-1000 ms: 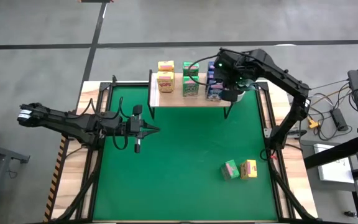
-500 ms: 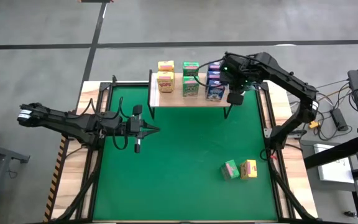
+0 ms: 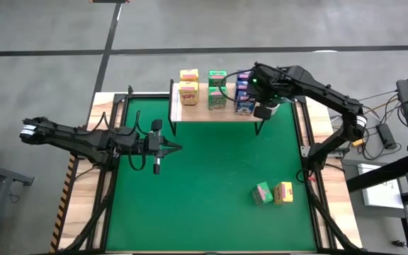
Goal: Stack cereal on shelf
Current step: Put the blue cereal box on the shelf aligned with the other blue cereal boxes, then put the green cereal box on the shelf aligned with the other green cereal boxes
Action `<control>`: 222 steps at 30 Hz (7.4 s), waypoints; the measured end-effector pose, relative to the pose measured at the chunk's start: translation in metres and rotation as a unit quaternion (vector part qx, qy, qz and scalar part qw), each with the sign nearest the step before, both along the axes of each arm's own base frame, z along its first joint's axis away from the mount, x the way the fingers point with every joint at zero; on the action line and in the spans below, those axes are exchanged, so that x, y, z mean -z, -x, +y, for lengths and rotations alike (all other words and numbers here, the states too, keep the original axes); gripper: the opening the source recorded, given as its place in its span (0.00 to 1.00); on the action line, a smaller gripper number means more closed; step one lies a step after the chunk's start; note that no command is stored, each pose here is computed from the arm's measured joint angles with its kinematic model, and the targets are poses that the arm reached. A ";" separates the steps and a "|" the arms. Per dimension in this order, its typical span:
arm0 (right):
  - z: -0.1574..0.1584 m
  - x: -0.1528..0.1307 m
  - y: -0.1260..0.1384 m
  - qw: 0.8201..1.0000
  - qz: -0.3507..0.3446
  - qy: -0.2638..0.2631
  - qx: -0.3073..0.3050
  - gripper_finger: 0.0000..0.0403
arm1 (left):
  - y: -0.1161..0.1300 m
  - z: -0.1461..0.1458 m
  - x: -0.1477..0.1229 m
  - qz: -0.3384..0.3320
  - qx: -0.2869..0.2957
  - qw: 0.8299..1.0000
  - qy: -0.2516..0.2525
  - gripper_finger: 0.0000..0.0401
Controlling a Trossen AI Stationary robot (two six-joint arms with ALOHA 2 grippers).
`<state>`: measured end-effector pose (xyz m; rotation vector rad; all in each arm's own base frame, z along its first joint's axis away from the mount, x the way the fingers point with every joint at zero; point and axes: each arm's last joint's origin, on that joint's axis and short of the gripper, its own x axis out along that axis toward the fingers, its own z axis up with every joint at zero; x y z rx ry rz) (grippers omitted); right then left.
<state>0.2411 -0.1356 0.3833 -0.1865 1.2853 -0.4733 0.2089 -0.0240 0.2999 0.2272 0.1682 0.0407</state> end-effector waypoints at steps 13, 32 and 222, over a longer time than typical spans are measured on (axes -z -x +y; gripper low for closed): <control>-0.003 0.000 -0.005 1.000 -0.010 0.024 -0.015 0.03 | 0.000 0.000 0.000 0.000 0.000 1.000 0.000 0.00; 0.004 -0.010 0.007 1.000 -0.007 0.020 0.018 0.03 | 0.000 0.000 0.000 0.000 -0.001 1.000 0.005 0.00; 0.251 0.055 0.008 0.927 -0.086 -0.312 0.191 0.03 | 0.000 0.000 0.000 -0.001 -0.004 1.000 0.024 0.00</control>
